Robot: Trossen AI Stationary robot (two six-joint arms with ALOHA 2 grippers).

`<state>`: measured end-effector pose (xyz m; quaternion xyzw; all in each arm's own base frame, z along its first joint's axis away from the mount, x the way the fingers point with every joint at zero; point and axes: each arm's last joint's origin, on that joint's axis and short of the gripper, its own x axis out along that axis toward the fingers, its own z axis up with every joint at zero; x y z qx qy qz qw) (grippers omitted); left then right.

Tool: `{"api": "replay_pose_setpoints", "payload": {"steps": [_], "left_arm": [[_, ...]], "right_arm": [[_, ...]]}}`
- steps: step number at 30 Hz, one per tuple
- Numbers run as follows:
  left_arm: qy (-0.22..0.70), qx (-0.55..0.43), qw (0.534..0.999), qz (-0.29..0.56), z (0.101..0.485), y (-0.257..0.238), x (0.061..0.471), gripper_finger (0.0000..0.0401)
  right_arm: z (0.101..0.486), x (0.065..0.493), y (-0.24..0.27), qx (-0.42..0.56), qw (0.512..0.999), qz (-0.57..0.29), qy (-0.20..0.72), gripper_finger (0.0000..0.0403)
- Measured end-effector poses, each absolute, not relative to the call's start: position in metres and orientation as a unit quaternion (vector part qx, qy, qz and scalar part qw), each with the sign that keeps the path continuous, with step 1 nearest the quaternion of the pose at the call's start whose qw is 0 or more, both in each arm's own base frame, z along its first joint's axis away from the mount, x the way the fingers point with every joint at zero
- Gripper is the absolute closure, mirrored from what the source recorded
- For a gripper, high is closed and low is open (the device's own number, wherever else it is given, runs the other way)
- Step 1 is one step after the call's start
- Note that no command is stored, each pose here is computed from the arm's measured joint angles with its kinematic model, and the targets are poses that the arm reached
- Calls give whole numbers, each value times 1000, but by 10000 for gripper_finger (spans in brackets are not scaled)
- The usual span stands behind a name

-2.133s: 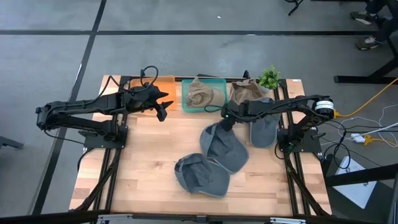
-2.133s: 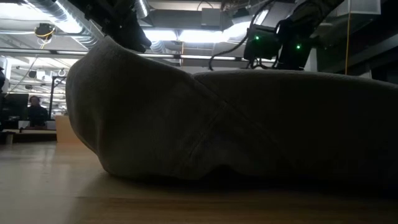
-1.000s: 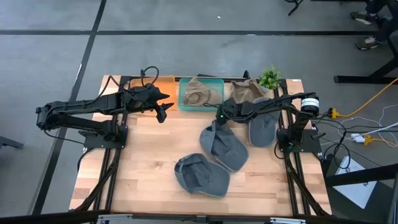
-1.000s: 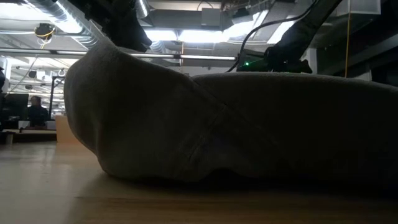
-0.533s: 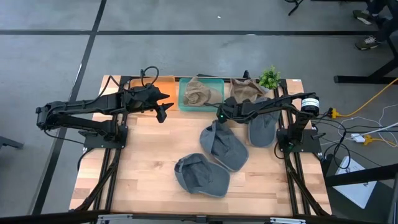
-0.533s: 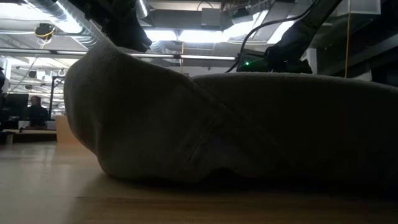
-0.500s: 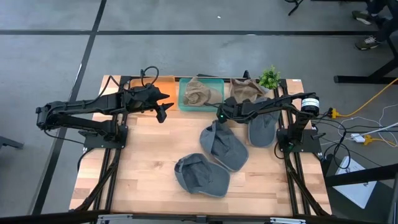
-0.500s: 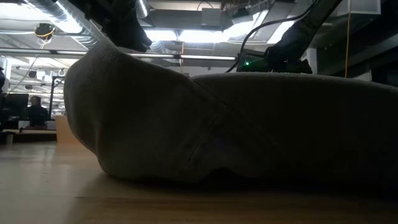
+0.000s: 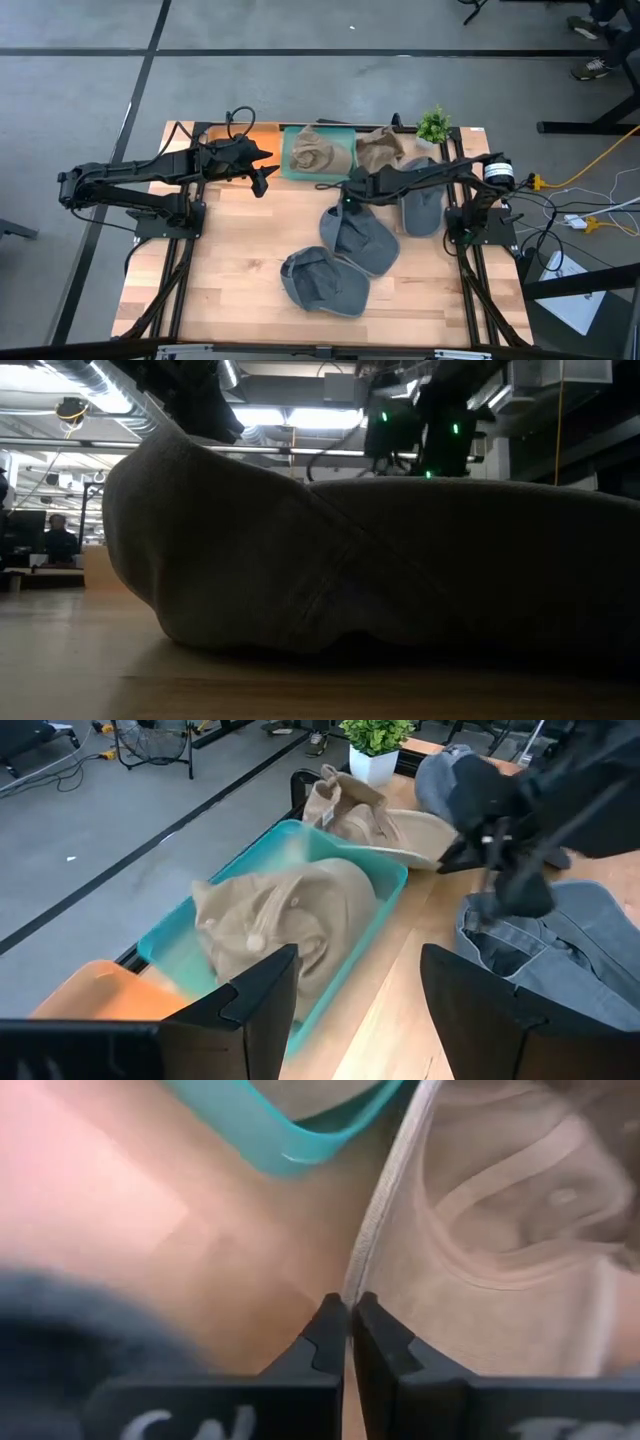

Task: Pick & Place hat
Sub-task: Put the brown cap into the green bin

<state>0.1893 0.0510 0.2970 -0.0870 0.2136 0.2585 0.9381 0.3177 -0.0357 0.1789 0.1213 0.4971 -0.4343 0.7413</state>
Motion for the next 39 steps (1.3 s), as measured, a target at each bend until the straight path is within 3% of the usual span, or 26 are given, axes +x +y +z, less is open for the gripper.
{"api": "replay_pose_setpoints", "payload": {"steps": [6,12,22,29,34,39], "left_arm": [[214,-87,938,259,297,51,189,194],[214,-87,938,259,297,51,189,196],[212,-87,939,258,297,51,189,196],[130,-90,954,256,312,53,195,194],[58,-71,964,250,326,53,199,196],[54,-36,959,276,329,55,198,188]], "right_arm": [[224,324,-23,80,742,-403,530,396],[269,308,-24,114,764,-389,502,396],[350,262,-47,257,832,-385,304,397],[394,247,-57,314,895,-260,178,397],[410,246,-61,329,917,-190,123,397],[419,248,-63,331,929,-141,89,397]]}}
